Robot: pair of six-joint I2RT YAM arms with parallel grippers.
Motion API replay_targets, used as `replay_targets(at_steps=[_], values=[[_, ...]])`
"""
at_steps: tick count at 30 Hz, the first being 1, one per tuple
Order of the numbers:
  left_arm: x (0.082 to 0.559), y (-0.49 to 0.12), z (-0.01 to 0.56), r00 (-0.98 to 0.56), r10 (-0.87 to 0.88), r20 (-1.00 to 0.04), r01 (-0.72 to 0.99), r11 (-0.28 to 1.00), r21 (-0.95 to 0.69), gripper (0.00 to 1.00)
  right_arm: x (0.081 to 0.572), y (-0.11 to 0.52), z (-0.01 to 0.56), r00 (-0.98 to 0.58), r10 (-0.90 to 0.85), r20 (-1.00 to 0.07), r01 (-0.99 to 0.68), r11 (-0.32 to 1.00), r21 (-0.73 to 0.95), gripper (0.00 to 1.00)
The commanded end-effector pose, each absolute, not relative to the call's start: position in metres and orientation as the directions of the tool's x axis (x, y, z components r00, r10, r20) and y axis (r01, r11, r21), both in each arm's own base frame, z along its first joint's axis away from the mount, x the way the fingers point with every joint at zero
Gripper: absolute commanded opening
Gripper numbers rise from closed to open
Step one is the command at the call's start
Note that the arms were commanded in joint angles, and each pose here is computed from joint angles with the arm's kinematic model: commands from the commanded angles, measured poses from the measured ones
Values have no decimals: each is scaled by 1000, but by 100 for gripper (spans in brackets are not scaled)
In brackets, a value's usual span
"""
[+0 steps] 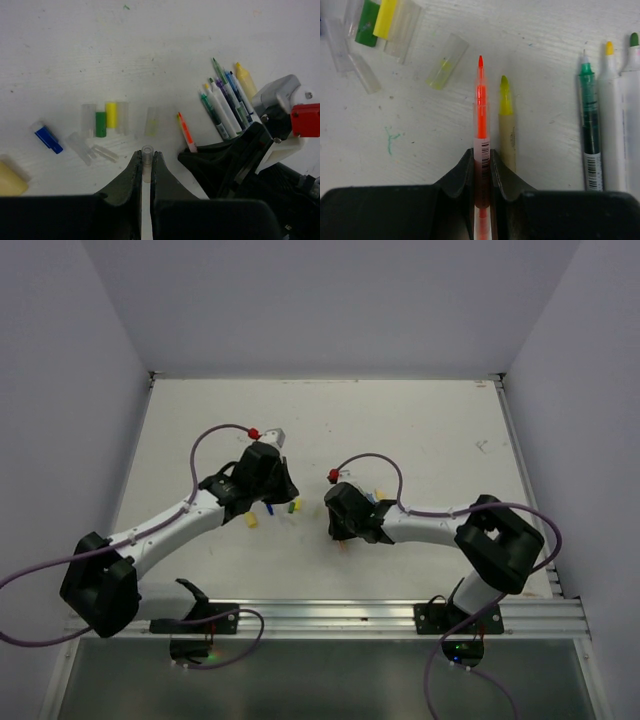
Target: Open the pen caps
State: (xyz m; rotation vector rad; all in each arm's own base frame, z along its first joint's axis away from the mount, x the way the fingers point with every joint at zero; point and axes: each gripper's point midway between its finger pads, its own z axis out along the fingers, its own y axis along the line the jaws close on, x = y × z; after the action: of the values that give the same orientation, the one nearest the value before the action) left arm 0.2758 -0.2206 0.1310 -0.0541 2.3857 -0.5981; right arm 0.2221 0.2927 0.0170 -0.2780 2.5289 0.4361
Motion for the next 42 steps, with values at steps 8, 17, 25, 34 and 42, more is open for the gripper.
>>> replay_targets(at_steps=[8, 17, 25, 34, 42], values=[[270, -285, 113, -834, -61, -548, 225, 870, -438, 9, 237, 248, 15, -837, -73, -543, -180, 972, 148, 7], [268, -308, 75, -872, 16, -489, 249, 875, -416, 12, 240, 244, 29, -813, -54, -580, -183, 969, 167, 35], [273, -307, 46, -884, 55, -465, 237, 909, -343, 17, 242, 249, 40, -796, -36, -604, -201, 957, 208, 40], [281, -292, 31, -882, 66, -467, 201, 949, -244, 32, 246, 242, 89, -700, 5, -714, -246, 937, 249, 48], [285, -293, 70, -851, 38, -524, 211, 938, -275, 43, 249, 214, 149, -569, 32, -821, -250, 945, 210, 65]])
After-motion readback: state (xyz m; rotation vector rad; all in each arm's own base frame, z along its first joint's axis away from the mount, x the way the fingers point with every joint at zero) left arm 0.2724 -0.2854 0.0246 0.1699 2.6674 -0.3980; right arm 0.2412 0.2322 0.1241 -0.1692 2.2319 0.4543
